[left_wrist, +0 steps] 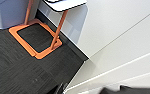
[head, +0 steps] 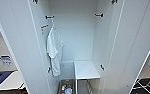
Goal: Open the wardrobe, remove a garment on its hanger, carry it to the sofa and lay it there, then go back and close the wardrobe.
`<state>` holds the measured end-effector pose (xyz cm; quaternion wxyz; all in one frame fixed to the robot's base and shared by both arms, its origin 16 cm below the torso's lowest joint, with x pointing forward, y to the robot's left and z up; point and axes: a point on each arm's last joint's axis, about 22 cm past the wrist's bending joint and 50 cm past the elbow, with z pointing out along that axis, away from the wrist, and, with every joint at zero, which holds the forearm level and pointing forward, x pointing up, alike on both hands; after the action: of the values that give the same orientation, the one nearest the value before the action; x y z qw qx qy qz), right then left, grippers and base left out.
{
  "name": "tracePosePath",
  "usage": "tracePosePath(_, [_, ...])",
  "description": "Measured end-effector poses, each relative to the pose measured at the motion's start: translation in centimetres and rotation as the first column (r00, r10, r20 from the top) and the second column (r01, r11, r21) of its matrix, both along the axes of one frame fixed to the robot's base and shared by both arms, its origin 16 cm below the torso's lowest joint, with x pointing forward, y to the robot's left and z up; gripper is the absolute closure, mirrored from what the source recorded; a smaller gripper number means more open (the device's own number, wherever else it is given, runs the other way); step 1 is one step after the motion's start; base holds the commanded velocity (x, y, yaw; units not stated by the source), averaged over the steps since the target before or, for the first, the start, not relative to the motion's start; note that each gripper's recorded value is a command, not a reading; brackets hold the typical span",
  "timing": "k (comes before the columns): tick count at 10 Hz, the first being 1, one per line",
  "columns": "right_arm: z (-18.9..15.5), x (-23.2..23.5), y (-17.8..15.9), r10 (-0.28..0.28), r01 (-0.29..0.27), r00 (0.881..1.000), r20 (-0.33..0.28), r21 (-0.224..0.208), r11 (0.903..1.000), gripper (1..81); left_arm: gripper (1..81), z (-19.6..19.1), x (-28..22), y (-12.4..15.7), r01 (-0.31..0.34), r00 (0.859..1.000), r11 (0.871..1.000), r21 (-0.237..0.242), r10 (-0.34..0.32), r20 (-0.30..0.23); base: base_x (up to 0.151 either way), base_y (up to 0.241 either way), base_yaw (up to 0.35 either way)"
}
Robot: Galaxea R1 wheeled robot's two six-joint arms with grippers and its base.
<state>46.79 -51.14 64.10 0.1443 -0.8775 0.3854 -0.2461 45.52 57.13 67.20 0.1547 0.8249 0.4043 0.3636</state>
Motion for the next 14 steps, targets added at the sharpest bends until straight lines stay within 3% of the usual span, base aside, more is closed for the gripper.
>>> tracePosePath(1, [-0.4,0.8,3.3,0.027,-0.027,1.000,0.004,0.047,0.9985,1.0,1.0,0.3,1.5,-1.7,0.009,1.000,1.000,-0.023,-0.009,0.012,0.000,0.000,0.000])
tracePosePath(4, [-2.4,1.5,11.5,0.076,-0.075,0.997,0.000,0.132,0.9884,1.0,1.0,-2.3,3.5,-10.6,0.073,0.997,0.991,-0.111,-0.077,-0.029,0.000,0.000,0.000])
tracePosePath(6, [-4.1,1.2,18.8,0.132,-0.129,0.991,-0.003,0.191,0.9731,1.0,1.0,-2.9,4.6,-13.8,0.106,0.993,0.987,-0.122,-0.111,-0.042,0.000,0.000,0.000])
tracePosePath(8, [-5.7,-0.8,26.1,0.215,-0.201,0.976,-0.024,0.260,0.9444,1.0,1.0,-4.3,5.1,-19.7,0.163,0.983,0.974,-0.154,-0.173,-0.053,0.000,0.000,0.000])
tracePosePath(9, [-6.7,-2.2,27.8,0.235,-0.216,0.971,-0.041,0.274,0.9371,1.0,1.0,-5.1,5.1,-23.2,0.212,0.972,0.964,-0.161,-0.224,-0.065,0.000,0.000,0.000])
tracePosePath(10, [-7.4,-3.0,28.0,0.246,-0.225,0.968,-0.049,0.267,0.9371,1.0,1.0,-5.5,5.2,-26.8,0.253,0.962,0.951,-0.178,-0.267,-0.063,0.000,0.000,0.000])
tracePosePath(11, [-7.6,-3.0,28.3,0.259,-0.240,0.965,-0.044,0.252,0.9375,1.0,1.0,-5.7,5.2,-31.1,0.324,0.940,0.929,-0.180,-0.338,-0.054,0.000,0.000,0.000])
tracePosePath(12, [-7.8,-3.1,29.4,0.285,-0.268,0.958,-0.037,0.242,0.9325,1.0,1.0,-6.2,4.5,-36.4,0.388,0.914,0.898,-0.207,-0.404,-0.043,0.000,0.000,0.000])
tracePosePath(13, [-8.4,-4.1,31.0,0.332,-0.315,0.942,-0.039,0.234,0.9199,1.0,1.0,-7.2,2.8,-39.2,0.429,0.892,0.877,-0.217,-0.449,-0.048,0.000,0.000,0.000])
tracePosePath(14, [-9.6,-6.2,32.3,0.386,-0.365,0.921,-0.056,0.227,0.9031,1.0,1.0,-9.3,0.1,-38.0,0.436,0.883,0.877,-0.200,-0.460,-0.091,0.000,0.000,0.000])
